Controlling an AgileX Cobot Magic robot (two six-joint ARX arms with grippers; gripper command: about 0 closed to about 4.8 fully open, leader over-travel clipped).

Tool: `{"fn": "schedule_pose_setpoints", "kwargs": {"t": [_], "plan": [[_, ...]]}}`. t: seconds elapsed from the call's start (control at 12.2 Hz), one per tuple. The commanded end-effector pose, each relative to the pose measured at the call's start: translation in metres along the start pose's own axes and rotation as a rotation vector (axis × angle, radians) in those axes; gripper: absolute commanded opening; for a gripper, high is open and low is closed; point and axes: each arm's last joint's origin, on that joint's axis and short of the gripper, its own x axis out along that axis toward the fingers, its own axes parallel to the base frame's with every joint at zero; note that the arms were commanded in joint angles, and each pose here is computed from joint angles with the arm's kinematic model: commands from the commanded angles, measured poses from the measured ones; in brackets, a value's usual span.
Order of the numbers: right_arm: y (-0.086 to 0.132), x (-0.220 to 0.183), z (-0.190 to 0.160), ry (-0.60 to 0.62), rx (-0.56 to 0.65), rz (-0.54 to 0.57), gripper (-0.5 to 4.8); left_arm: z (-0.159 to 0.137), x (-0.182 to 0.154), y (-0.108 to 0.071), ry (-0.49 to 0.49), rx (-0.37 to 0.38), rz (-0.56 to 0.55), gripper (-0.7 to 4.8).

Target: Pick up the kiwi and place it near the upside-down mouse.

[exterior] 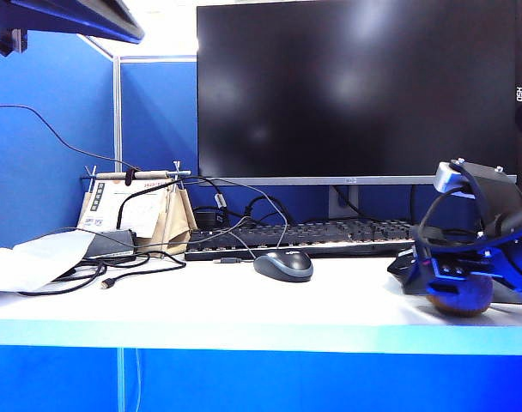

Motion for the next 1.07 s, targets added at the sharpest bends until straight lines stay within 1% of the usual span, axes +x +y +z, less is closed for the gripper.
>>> {"fn": "schedule_pose_setpoints", "kwargs": {"t": [0.08, 0.16, 0.25, 0.41, 0.49, 0.58, 0.66, 0.82, 0.9, 0.99, 1.07], "plan": [[0.0, 0.002, 0.003, -0.006, 0.002, 0.0, 4.33, 0.001, 0.0, 0.0, -0.009, 0.011, -0.009, -0.05], [0.001, 0.004, 0.008, -0.018, 0.001, 0.007, 4.44, 0.0, 0.0, 0.0, -0.008, 0.01, -0.01, -0.05], [0.002, 0.008, 0.017, -0.032, 0.0, 0.01, 4.7, 0.0, 0.0, 0.0, -0.005, 0.008, -0.01, -0.05], [0.003, 0.014, 0.028, -0.031, -0.001, 0.009, 4.79, -0.001, 0.0, -0.001, 0.002, 0.003, -0.01, -0.05], [0.005, 0.015, 0.036, -0.057, -0.002, 0.011, 4.79, -0.001, 0.0, -0.001, 0.005, 0.001, -0.01, -0.05], [0.007, 0.012, 0.051, -0.115, -0.011, 0.014, 4.79, -0.001, 0.0, 0.0, 0.006, 0.018, -0.005, -0.05], [0.007, 0.011, 0.055, -0.129, -0.015, 0.013, 4.79, -0.001, 0.0, 0.0, 0.006, 0.023, -0.005, -0.05], [0.012, -0.009, 0.079, -0.238, -0.035, 0.007, 4.79, -0.001, 0.0, 0.001, 0.011, 0.042, 0.055, -0.05], [0.013, -0.017, 0.085, -0.26, -0.036, -0.003, 4.79, -0.001, 0.0, 0.002, 0.008, 0.045, 0.063, -0.05], [0.014, -0.027, 0.093, -0.284, -0.041, -0.014, 4.59, 0.0, 0.0, 0.002, -0.001, 0.051, 0.064, -0.05], [0.016, -0.046, 0.103, -0.316, -0.078, -0.033, 3.48, 0.002, 0.0, 0.002, -0.014, 0.061, 0.065, -0.05]]}}
